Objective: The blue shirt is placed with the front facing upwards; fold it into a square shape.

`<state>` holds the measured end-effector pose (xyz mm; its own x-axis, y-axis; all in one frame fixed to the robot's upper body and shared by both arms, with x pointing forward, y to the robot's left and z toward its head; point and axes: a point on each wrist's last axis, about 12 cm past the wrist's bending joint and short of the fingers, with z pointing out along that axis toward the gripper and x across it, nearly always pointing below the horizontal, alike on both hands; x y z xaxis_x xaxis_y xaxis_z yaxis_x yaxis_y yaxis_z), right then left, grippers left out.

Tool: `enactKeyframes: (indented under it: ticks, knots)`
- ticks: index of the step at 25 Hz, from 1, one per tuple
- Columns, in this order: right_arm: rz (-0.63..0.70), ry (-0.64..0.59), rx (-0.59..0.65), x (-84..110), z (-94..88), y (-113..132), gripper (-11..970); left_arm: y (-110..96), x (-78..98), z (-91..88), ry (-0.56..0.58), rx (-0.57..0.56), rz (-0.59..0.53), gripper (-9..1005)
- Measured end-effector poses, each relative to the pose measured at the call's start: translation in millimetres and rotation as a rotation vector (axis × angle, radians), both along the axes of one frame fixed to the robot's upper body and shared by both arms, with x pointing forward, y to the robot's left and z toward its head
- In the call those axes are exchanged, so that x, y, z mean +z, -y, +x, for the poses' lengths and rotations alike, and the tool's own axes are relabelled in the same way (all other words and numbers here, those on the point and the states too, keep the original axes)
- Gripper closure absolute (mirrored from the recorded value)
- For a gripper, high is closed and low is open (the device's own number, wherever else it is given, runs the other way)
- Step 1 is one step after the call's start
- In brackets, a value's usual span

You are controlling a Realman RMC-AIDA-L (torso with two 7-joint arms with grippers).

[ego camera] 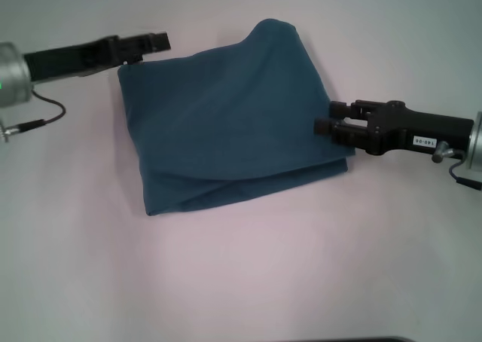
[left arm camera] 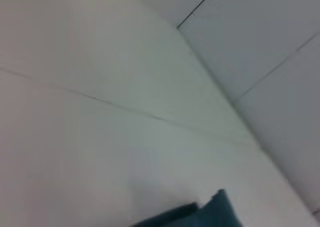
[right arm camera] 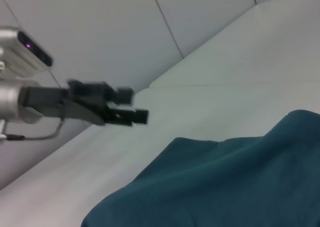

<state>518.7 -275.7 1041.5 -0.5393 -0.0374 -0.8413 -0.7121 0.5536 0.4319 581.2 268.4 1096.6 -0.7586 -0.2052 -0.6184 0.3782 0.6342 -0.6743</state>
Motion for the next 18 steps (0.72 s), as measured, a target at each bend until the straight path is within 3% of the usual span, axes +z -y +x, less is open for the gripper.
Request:
enactKeyframes:
  ticks: [9,18]
  knots:
    - [0.017,0.033,-0.026,0.3,1.4,1,374,2,-13.4,13.7,0.049,0.128,0.142,212]
    - [0.036,0.038,-0.043,2.6,3.2,2,373,20,-23.2,21.5,0.033,0.084,0.279,211]
